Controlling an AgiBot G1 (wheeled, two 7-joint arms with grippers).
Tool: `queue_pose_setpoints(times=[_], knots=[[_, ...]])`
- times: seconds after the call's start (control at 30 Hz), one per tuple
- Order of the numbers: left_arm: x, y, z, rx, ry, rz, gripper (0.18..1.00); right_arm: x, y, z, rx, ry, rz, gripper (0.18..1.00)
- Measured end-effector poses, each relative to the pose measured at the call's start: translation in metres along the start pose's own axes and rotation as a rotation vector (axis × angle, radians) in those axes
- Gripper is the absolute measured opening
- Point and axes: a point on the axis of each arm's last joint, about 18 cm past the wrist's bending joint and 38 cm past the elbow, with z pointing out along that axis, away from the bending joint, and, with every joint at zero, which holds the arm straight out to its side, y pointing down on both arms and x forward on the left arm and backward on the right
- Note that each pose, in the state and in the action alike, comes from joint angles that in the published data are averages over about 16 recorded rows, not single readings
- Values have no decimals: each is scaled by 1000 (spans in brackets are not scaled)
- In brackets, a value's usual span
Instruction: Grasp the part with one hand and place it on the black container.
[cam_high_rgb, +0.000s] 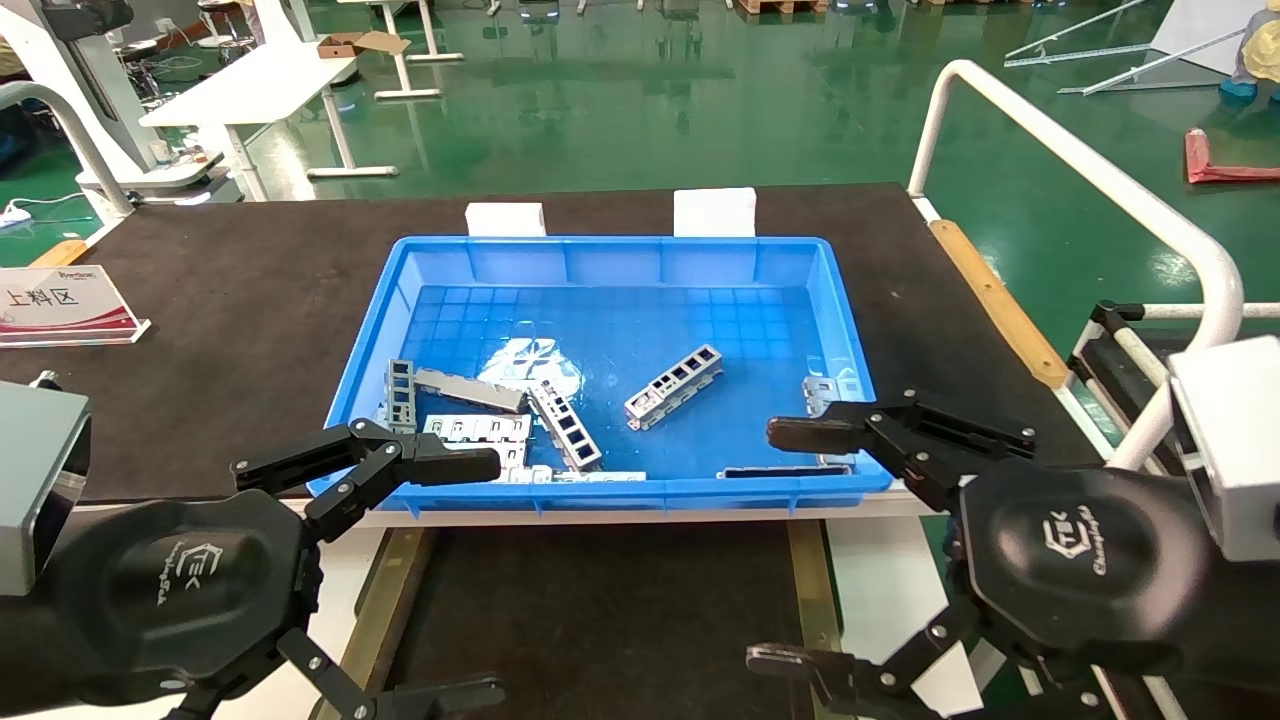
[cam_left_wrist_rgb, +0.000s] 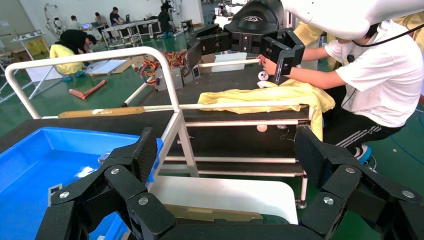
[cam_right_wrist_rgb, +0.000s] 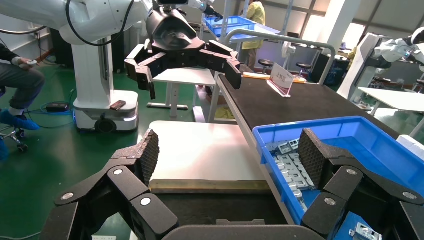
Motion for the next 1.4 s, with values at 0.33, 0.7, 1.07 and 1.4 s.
queue_pose_setpoints(times=[0.33,0.7,1.07,1.4], knots=[[0,0,0,0,0,0,1001,0,0,0,0,0,0,1001],[0,0,0,0,0,0,1001,0,0,0,0,0,1,1001],[0,0,0,0,0,0,1001,0,0,0,0,0,1,1001],[0,0,0,0,0,0,1001,0,0,0,0,0,1,1001]])
